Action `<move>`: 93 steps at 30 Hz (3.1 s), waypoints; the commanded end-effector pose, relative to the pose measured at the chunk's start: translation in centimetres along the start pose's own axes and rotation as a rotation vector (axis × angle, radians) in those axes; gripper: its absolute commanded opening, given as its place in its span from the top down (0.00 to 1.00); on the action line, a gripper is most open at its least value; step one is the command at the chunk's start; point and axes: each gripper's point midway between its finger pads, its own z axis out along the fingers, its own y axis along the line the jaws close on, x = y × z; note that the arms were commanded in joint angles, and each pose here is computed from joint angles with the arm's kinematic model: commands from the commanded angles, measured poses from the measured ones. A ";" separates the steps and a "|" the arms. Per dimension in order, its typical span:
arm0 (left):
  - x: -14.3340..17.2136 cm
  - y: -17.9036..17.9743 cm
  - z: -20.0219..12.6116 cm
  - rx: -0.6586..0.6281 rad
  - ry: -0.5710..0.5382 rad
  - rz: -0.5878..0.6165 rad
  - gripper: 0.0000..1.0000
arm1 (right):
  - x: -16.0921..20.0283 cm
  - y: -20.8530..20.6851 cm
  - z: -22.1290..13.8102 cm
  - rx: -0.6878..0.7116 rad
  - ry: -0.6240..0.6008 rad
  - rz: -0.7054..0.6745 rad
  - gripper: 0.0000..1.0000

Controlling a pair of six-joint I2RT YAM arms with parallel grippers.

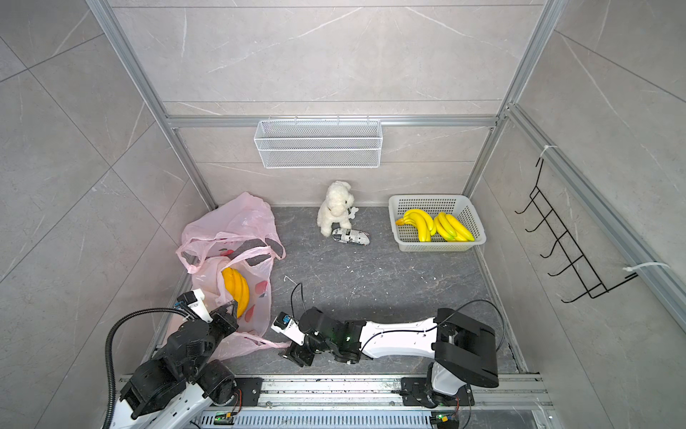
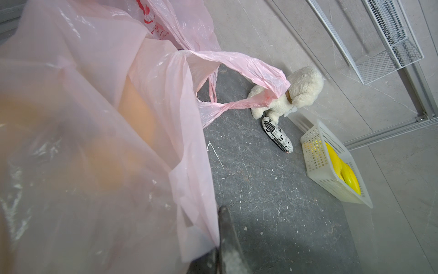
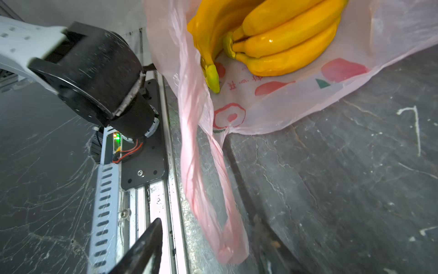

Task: Place the banana into a plastic bag & tie a knot
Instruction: Adjust the plastic bag at the center of the board.

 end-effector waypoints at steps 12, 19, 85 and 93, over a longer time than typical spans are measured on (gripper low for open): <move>-0.4 -0.6 0.2 0.005 -0.006 0.027 1.00 | -1.2 -2.1 0.0 0.133 -0.011 -0.025 1.00; 1.4 -3.3 3.1 0.027 0.085 0.144 1.00 | -6.2 -4.3 -9.4 0.359 -0.097 -0.051 1.00; 3.3 -21.4 -4.4 1.043 -0.103 0.681 0.35 | -20.6 -2.9 -19.1 0.455 -0.055 -0.008 1.00; 2.3 -21.2 -5.2 1.034 -0.137 0.682 0.35 | -19.4 -3.2 -18.2 0.436 -0.016 -0.006 1.00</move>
